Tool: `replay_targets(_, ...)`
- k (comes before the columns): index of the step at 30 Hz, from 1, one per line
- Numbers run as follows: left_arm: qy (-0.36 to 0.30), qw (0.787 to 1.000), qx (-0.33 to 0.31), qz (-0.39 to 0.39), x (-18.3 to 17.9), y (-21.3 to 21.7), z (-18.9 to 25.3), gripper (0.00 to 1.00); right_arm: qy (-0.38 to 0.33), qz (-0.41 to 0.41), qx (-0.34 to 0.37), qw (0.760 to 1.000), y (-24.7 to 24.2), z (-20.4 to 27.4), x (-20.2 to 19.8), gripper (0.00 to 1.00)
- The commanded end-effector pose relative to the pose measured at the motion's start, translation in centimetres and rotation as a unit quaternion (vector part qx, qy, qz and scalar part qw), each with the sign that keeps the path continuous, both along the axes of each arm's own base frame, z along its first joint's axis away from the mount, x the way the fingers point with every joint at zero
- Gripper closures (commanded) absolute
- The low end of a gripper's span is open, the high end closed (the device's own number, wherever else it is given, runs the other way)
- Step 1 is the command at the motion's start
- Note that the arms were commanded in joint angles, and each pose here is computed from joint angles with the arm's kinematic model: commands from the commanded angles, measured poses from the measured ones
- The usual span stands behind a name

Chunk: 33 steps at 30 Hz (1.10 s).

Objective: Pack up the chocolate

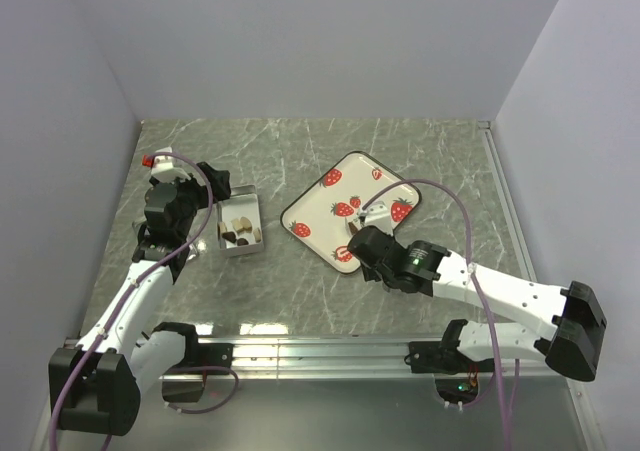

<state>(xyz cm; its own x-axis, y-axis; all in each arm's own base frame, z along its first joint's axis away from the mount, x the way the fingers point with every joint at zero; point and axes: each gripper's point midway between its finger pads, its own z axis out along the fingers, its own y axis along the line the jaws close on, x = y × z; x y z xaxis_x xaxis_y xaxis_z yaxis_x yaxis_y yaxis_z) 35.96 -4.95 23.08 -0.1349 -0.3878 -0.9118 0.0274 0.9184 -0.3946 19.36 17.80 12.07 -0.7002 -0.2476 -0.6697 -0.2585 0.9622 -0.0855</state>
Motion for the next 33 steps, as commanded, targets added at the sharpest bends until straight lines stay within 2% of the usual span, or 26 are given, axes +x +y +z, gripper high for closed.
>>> replay_targets(1,-0.039,0.999,-0.006,-0.010,0.4,-0.5,3.0,0.01,-0.008,0.000,0.011,1.000,0.7,0.2,0.7,0.53)
replay_targets(13,-0.039,0.999,-0.006,-0.011,0.4,-0.6,3.0,0.00,0.018,0.010,-0.004,1.000,1.2,-1.2,1.0,0.53)
replay_targets(23,-0.039,0.999,-0.006,-0.010,0.4,-0.5,3.0,0.01,0.010,0.002,0.000,1.000,0.8,-0.7,1.1,0.69)
replay_targets(33,-0.041,0.999,-0.006,-0.011,0.4,-0.6,3.1,0.00,-0.021,-0.009,0.012,1.000,1.0,1.5,2.1,0.71)
